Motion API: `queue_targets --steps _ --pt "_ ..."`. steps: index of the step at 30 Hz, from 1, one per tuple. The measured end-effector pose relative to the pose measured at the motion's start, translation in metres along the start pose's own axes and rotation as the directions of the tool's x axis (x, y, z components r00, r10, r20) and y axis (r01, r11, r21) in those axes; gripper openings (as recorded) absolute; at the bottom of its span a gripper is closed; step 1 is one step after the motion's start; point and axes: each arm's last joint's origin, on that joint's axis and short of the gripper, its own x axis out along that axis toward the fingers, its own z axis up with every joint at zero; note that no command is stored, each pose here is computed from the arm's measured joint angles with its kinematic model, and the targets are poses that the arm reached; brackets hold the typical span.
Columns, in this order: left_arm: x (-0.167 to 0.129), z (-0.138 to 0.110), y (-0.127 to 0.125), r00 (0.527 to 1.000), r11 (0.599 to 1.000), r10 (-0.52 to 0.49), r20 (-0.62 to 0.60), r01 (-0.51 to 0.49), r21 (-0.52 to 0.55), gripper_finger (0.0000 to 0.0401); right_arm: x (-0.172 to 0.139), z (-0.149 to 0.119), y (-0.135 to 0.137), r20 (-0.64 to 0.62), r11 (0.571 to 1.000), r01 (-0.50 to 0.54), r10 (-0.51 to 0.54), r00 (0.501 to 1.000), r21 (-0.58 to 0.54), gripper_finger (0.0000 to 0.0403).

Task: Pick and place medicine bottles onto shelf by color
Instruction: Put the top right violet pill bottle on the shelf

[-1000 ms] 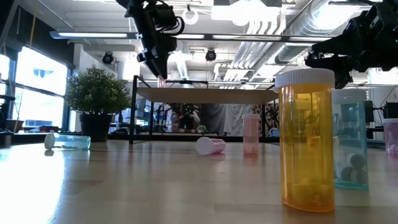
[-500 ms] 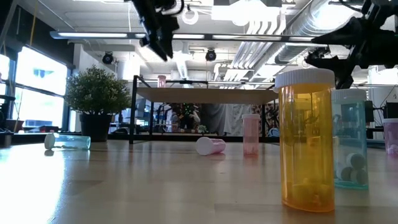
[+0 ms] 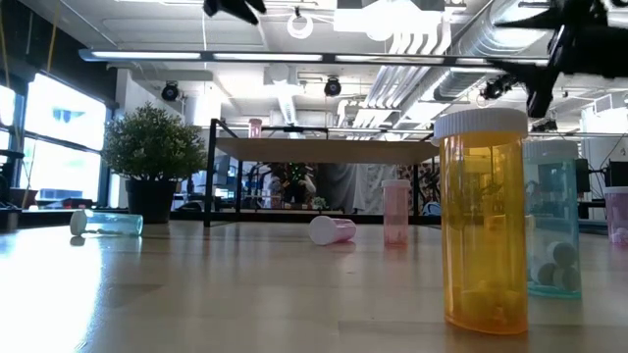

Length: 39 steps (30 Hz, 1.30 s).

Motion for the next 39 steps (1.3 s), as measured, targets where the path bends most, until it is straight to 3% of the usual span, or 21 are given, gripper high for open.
queue_targets --steps 5,9,14,23,26,30,34,39 --pt "-0.012 -0.027 -0.026 0.993 0.996 -0.083 0.084 0.084 -0.015 0.0186 0.001 0.032 0.027 0.049 0.990 -0.026 0.033 0.998 -0.135 0.0201" --pt "-0.012 -0.051 -0.042 0.980 0.992 -0.119 0.158 0.124 -0.026 0.0186 0.004 0.051 0.046 -0.023 0.981 0.023 -0.028 0.999 -0.194 0.0201" --pt "-0.014 -0.078 -0.054 0.960 0.980 -0.178 0.217 0.193 -0.049 0.0185 0.015 0.062 0.061 -0.196 0.985 0.116 -0.141 0.971 -0.131 0.0201" --pt "-0.008 -0.121 -0.079 0.906 0.940 -0.325 0.272 0.342 -0.016 0.0182 0.053 0.046 0.071 -0.506 0.942 0.334 -0.271 0.819 0.035 0.0201" --pt "-0.010 -0.129 -0.083 0.901 0.931 -0.347 0.261 0.364 -0.019 0.0182 0.065 0.032 0.070 -0.582 0.902 0.418 -0.286 0.761 0.103 0.0201" --pt "-0.015 -0.133 -0.085 0.892 0.924 -0.368 0.263 0.382 -0.002 0.0182 0.075 0.008 0.067 -0.677 0.804 0.569 -0.324 0.661 0.172 0.0201" --pt "-0.020 -0.134 -0.086 0.882 0.921 -0.384 0.272 0.387 0.044 0.0182 0.078 -0.018 0.065 -0.750 0.705 0.692 -0.371 0.547 0.156 0.0201" --pt "-0.021 -0.134 -0.086 0.881 0.920 -0.388 0.272 0.388 0.057 0.0182 0.079 -0.047 0.067 -0.800 0.596 0.791 -0.402 0.445 0.141 0.0201"
